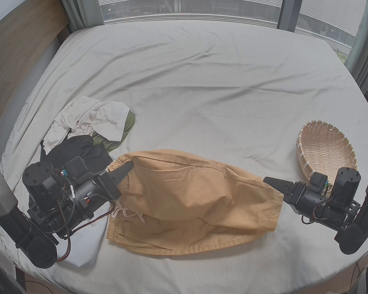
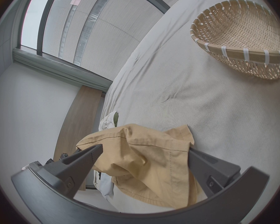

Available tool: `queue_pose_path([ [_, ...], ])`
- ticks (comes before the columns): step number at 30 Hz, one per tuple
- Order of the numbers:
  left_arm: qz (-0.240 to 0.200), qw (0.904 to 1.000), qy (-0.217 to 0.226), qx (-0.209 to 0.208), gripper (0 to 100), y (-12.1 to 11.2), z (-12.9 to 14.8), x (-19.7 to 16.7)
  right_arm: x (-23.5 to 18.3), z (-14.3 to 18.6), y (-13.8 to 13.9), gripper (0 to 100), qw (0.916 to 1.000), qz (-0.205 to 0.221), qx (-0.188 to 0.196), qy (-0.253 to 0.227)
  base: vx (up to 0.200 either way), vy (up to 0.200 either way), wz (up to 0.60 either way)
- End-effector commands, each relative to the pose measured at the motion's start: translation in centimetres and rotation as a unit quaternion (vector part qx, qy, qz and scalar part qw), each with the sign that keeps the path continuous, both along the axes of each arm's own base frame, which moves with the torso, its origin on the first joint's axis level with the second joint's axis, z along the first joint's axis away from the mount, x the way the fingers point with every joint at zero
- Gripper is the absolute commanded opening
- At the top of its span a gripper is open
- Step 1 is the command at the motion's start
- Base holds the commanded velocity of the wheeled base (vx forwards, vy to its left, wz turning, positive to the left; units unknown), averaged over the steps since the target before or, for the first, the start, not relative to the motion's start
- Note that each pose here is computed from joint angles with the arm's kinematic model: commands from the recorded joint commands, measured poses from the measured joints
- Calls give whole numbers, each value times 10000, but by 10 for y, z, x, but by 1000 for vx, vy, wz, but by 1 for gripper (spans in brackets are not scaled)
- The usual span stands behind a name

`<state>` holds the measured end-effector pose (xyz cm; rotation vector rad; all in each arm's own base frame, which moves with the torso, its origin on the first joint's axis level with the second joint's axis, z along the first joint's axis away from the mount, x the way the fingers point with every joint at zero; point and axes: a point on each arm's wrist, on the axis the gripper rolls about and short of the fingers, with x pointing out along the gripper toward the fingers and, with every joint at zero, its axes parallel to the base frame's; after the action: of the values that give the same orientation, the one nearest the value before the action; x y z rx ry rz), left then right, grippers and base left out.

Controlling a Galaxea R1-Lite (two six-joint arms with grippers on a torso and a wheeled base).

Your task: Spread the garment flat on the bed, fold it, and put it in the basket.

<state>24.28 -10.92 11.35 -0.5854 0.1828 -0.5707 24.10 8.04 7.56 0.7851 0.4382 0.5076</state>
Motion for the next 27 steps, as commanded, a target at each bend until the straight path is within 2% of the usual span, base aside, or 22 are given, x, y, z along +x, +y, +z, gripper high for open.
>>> queue_pose_path([
  [1, -8, 10000, -6, -6, 0, 0, 0, 0, 8, -3, 3, 100, 10000, 8, 3, -1, 0, 0, 0],
  [18, -8, 10000, 8, 1, 0, -1, -1, 0, 22, -4, 16, 100, 9997, 139, 190, -42, 0, 0, 0],
  [19, -16, 10000, 8, 1, 0, -1, -1, 0, 22, -4, 16, 0, 9997, 131, 190, -42, 0, 0, 0],
  [27, -16, 10000, -6, -6, 0, -1, 0, 1, 22, -2, 15, 0, 9997, 123, 208, -74, 0, 0, 0],
])
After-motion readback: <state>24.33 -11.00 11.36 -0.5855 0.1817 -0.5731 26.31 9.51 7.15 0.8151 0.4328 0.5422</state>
